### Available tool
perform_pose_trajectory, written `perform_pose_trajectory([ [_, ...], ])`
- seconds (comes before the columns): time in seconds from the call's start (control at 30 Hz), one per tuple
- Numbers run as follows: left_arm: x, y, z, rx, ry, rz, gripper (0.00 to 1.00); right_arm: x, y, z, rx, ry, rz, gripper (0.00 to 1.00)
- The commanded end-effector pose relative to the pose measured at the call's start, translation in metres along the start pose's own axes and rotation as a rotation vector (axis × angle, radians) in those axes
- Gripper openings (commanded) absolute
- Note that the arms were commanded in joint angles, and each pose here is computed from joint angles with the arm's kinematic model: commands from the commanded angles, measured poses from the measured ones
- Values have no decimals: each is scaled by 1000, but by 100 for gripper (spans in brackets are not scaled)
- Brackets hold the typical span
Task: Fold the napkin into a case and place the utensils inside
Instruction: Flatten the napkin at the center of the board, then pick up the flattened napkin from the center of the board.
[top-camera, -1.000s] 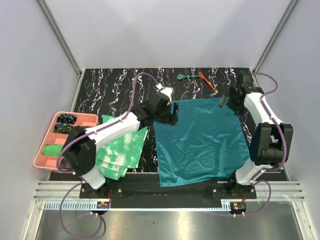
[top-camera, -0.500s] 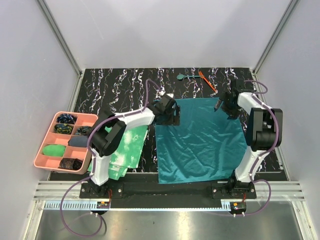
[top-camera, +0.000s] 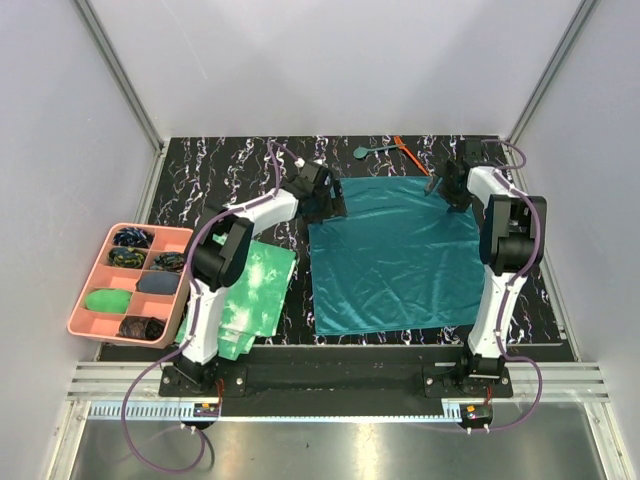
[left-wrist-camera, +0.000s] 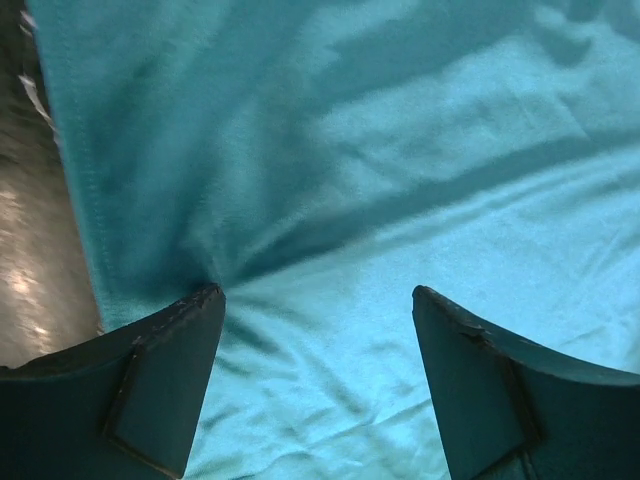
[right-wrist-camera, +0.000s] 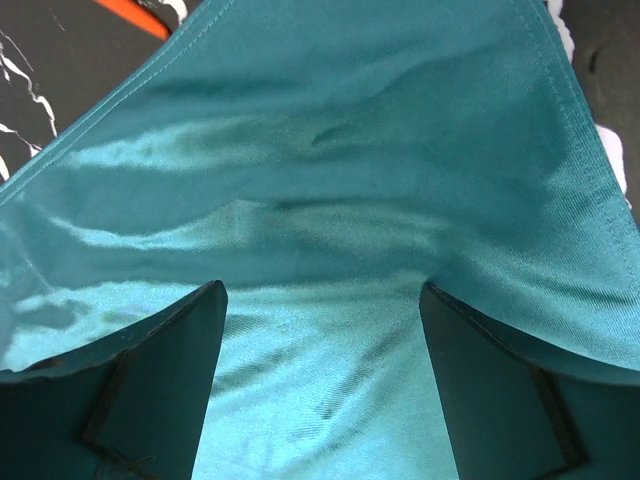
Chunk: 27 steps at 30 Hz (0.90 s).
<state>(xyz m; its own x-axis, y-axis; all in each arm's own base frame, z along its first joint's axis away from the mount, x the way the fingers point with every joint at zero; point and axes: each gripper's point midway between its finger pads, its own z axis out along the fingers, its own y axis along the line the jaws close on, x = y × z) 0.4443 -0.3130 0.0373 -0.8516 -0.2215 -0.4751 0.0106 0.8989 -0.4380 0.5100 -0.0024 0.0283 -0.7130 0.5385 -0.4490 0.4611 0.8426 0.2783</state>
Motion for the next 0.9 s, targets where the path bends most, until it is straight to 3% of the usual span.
perform_pose_trajectory([
  [0.0,-17,-1,-20,-24,-22,55,82,6,1,-11,14,45,-22,89],
  [0.17,-45,-24,-101,-68,-195,110,85,15,-24,-79,145,58,-10,100],
  [0.23,-37,-34,-138,-90,-254,131,86,5,-40,-120,231,-43,43,100],
  [0.27,-29,-39,-148,-85,-261,135,86,23,-61,-128,301,-26,60,100],
  [0.33,3,-54,-171,-30,-240,144,86,21,-84,-165,363,-127,132,100],
  [0.37,15,-59,-177,-8,-225,150,85,50,-108,-164,421,-89,158,100],
  [0.4,42,-62,-180,7,-185,180,84,47,-129,-185,434,-150,269,100],
  [0.47,61,-72,-201,60,-184,184,82,84,-169,-190,496,-113,364,95],
  [0.5,85,-73,-203,71,-152,214,81,84,-193,-207,503,-169,493,86],
  [0.57,97,-78,-218,111,-152,216,79,115,-212,-205,493,-138,589,80],
  [0.6,111,-77,-220,123,-126,239,79,117,-215,-213,475,-182,638,76],
  [0.87,141,-83,-252,244,-63,255,75,169,-259,-196,555,-130,850,68],
])
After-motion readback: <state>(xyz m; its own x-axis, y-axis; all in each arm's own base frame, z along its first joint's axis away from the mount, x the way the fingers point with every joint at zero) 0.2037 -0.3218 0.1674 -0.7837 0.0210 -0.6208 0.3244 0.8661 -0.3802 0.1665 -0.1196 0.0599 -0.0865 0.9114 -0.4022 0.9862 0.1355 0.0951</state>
